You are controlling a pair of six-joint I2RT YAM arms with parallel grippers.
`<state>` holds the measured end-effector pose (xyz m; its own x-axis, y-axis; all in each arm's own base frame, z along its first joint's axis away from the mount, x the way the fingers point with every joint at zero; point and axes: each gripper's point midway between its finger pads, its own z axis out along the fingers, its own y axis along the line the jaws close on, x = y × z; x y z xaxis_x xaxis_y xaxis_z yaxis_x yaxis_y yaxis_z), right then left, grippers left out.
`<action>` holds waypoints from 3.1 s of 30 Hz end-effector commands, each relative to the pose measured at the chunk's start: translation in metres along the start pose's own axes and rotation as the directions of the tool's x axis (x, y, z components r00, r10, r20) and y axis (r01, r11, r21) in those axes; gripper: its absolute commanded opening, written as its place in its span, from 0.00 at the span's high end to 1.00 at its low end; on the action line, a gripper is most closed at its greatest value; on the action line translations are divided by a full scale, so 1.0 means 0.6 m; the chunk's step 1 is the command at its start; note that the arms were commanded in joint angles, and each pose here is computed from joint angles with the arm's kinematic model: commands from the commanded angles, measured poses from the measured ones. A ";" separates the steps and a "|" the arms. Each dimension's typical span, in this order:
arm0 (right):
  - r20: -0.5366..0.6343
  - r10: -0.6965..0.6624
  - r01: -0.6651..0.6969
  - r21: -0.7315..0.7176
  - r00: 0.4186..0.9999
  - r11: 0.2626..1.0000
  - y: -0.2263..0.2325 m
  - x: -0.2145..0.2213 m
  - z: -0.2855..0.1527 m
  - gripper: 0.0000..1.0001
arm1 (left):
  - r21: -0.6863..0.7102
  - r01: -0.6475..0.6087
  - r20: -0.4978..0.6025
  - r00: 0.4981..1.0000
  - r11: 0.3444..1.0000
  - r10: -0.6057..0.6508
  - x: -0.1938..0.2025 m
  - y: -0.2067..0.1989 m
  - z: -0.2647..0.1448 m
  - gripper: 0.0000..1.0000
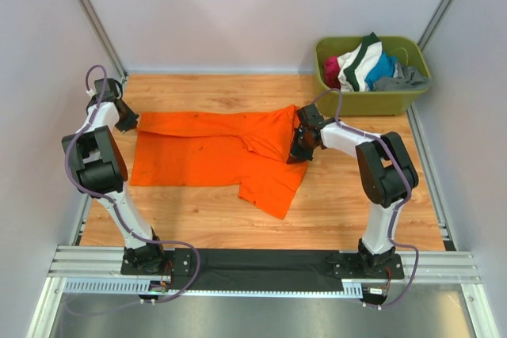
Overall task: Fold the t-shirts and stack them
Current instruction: Fold the tshirt
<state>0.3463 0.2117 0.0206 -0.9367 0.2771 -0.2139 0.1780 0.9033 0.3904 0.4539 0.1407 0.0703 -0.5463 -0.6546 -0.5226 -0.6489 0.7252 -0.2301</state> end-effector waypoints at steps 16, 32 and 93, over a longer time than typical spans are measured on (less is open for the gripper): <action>0.075 -0.140 0.146 -0.093 0.987 0.985 0.076 -0.055 -0.091 0.48 | -0.012 -0.074 0.041 0.996 0.997 0.074 -0.030 0.005 -0.078 0.36; 0.367 -0.149 0.202 -0.108 0.918 0.973 0.174 -0.239 -0.079 0.79 | 0.292 -0.202 0.097 0.979 0.935 0.181 -0.005 -0.210 -0.148 0.79; 0.456 -0.103 0.246 -0.267 0.884 0.932 0.145 -0.094 -0.330 0.00 | 0.208 -0.035 0.193 0.981 0.977 -0.006 0.044 -0.069 -0.381 0.22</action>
<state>0.3721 0.2256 0.3776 -0.4801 0.3183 -0.8174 -0.4014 0.7489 0.5274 0.3825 0.0313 0.3334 -0.3364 -0.5141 -0.7890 -0.2875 0.8539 -0.4338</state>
